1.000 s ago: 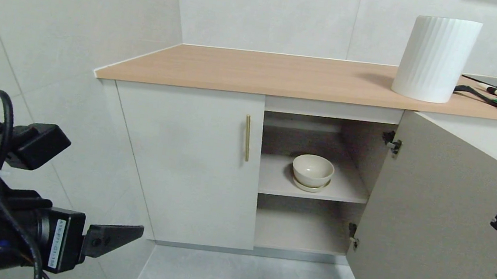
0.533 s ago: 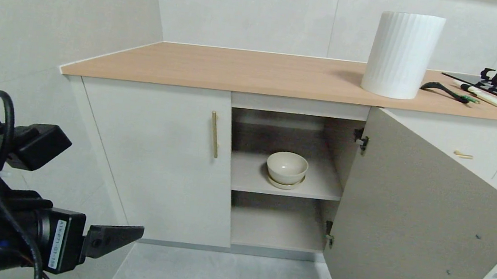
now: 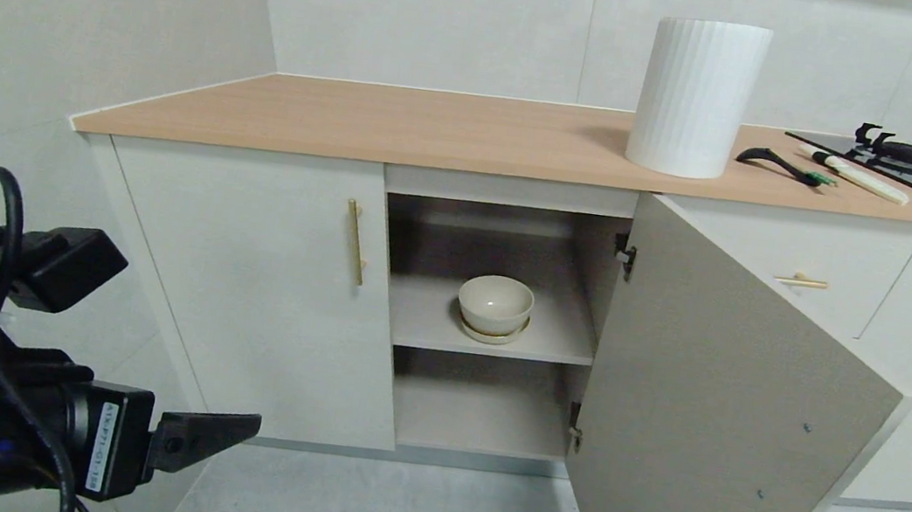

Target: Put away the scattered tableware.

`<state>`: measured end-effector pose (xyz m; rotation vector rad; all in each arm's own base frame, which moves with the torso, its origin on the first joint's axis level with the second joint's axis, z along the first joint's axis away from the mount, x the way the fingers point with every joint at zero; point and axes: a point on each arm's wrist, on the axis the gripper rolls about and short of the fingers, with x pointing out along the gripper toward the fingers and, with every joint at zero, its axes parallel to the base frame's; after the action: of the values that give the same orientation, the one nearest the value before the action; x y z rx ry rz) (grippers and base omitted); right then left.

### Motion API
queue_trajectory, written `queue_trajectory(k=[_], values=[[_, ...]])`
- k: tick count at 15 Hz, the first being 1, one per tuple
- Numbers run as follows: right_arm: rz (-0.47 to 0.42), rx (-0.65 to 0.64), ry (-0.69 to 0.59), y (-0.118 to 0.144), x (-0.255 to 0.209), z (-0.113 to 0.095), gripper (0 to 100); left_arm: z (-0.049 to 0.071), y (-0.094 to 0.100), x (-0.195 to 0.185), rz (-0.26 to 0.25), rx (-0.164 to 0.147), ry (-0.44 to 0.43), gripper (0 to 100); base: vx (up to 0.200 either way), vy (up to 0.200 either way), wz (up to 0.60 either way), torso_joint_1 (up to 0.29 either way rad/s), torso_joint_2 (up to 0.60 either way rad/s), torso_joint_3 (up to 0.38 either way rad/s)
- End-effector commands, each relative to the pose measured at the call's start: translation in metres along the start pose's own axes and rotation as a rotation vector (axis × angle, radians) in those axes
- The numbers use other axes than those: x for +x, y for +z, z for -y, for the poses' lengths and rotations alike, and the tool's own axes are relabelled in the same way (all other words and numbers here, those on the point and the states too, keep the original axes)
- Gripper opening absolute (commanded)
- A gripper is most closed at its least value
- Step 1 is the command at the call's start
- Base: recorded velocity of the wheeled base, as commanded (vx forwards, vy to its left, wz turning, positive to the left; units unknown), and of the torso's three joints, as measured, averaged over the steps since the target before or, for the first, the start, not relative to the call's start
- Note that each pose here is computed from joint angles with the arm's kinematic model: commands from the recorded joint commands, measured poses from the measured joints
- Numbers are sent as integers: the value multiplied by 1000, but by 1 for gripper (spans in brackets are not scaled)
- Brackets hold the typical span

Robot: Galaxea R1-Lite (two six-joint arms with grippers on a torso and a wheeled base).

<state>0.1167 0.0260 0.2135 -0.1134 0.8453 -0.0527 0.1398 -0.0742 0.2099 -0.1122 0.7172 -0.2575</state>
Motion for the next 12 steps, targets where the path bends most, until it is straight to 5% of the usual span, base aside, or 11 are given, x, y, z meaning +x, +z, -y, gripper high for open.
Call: queue_trajectory(k=[1, 6, 12], values=[[15, 90, -68, 16, 10, 10, 100, 0, 0, 0, -1, -1, 0, 100, 0, 0, 0, 0, 0, 0], [125, 262, -101, 44, 40, 17, 100, 0, 0, 0, -1, 0, -2, 100, 0, 0, 0, 0, 0, 0], [123, 275, -93, 45, 51, 14, 100, 0, 0, 0, 0, -1, -2, 100, 0, 0, 0, 0, 0, 0]])
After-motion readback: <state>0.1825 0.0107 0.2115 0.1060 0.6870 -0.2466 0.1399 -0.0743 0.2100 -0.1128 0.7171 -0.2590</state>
